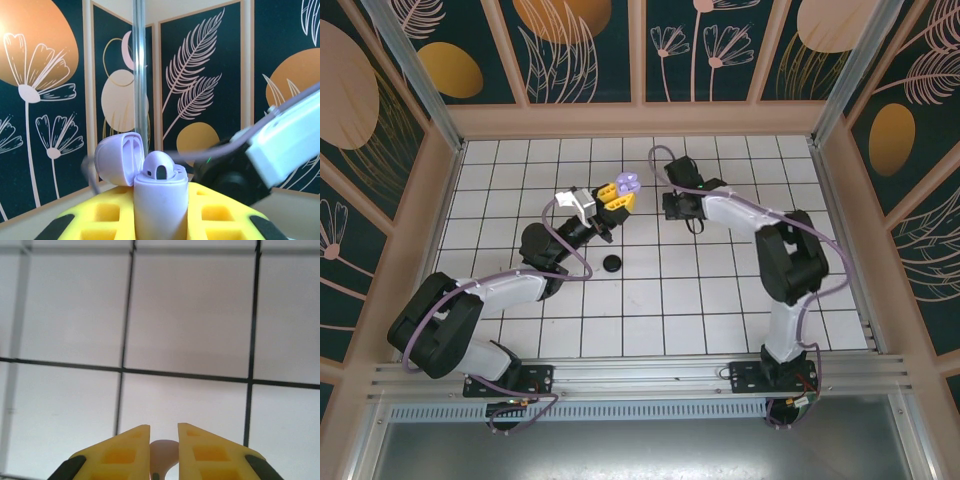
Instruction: Insert the wireless bluetooth earbuds into the charging case
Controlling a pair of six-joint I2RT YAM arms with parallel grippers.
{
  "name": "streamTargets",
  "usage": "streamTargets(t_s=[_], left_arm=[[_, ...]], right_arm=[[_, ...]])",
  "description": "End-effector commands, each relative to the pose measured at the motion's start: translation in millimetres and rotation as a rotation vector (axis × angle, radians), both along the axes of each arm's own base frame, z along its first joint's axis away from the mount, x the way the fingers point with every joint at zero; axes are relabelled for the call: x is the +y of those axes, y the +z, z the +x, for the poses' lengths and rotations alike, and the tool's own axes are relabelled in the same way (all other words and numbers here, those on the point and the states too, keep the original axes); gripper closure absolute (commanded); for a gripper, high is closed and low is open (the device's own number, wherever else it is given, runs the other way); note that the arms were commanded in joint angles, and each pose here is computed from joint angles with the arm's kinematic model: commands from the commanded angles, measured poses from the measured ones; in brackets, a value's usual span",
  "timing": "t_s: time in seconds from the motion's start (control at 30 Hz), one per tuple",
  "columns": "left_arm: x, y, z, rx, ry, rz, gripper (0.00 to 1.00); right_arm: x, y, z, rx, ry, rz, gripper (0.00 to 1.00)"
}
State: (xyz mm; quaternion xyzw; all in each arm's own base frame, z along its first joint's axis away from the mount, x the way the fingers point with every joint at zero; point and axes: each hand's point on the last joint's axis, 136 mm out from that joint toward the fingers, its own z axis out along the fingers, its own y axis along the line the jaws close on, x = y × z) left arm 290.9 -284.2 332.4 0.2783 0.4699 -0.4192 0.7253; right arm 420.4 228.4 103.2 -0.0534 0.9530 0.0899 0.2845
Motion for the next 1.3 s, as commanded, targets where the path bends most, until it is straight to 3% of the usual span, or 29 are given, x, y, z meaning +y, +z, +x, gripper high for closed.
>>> streamTargets(t_s=[0.0, 0.33, 0.53, 0.83, 1.27], left_arm=[[-2, 6, -9, -0.044, -0.017, 0.011, 1.0], [-7, -16, -3, -0.084, 0.024, 0.102, 1.0], [-12, -18, -1, -0.083, 0.002, 0.098, 1.0], [-15, -12, 1, -0.073, -0.023, 0.071, 1.0], [-17, -5, -1, -0.064, -0.057, 0.03, 1.0]], right_arm=[[2, 65, -7, -0.117, -0.016, 0.099, 0.84], [13, 216, -53, -0.407, 0.047, 0.344, 0.84], [37, 268, -91, -0.529, 0.129, 0.451, 0.84], [53, 293, -128, -0.622, 0.189, 0.561, 0.83], [64, 288, -135, -0.661, 0.194, 0.607, 0.83]])
